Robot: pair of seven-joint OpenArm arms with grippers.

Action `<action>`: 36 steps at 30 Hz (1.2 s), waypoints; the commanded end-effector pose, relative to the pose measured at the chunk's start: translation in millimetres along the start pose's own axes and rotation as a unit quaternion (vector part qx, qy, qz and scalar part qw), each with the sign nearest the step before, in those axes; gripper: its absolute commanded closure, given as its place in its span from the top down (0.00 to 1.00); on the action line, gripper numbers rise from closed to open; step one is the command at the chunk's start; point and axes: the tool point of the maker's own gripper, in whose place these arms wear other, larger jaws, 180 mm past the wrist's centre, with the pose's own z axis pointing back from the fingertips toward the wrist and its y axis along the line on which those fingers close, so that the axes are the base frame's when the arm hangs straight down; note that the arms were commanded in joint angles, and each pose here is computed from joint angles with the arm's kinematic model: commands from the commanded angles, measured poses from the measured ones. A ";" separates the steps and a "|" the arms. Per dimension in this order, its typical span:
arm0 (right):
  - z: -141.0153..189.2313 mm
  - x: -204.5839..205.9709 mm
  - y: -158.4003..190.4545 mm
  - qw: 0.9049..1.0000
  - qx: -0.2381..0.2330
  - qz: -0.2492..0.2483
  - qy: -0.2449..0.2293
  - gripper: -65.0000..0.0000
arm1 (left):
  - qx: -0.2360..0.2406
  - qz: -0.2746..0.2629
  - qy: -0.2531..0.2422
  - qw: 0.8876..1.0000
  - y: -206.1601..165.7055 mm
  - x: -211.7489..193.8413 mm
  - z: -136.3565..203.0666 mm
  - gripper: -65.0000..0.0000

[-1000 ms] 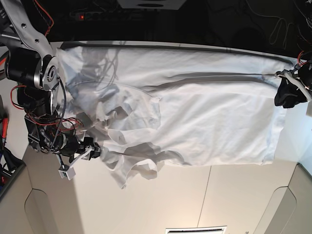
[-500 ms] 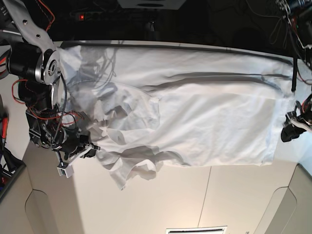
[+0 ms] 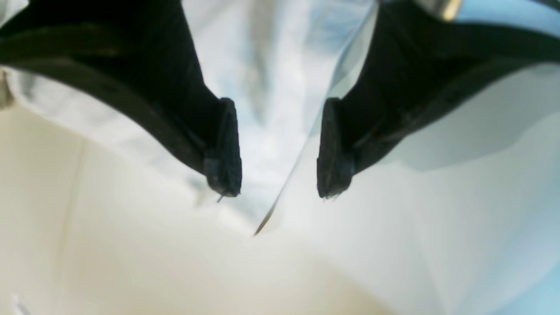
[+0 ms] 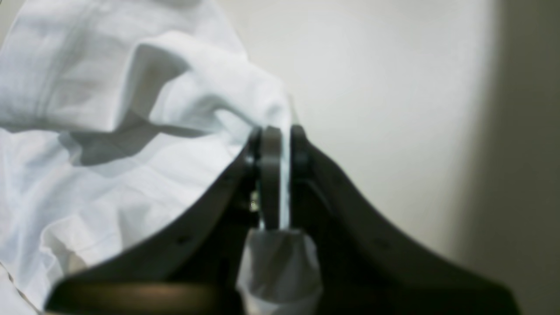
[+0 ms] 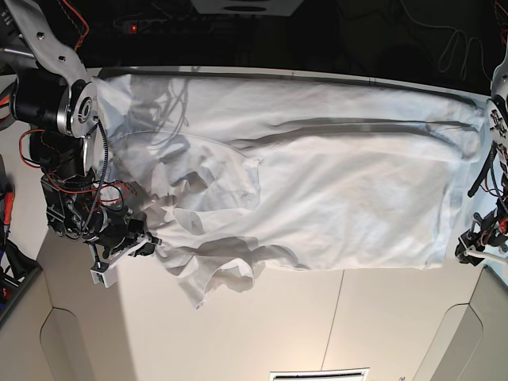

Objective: Layout the t-shirt on the table in an organized manner, then fold the t-shirt properly
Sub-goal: 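Release and move both grippers to the hem corners of the shirt, then grasp the hem with both grippers and fold it up onto the folded edge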

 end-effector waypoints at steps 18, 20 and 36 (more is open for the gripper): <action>4.1 12.0 -3.5 1.000 -0.005 0.013 -0.001 0.00 | -0.002 0.022 0.007 1.000 -17.7 -49.5 -13.6 0.49; 4.1 12.0 -3.5 1.000 -0.005 0.013 -0.001 0.00 | -0.017 0.024 0.007 1.000 -27.3 -50.3 -15.3 0.49; 4.0 12.3 -3.2 1.000 -0.005 0.013 -0.001 0.00 | -0.065 0.018 -0.023 0.997 -54.8 -31.4 -17.7 0.24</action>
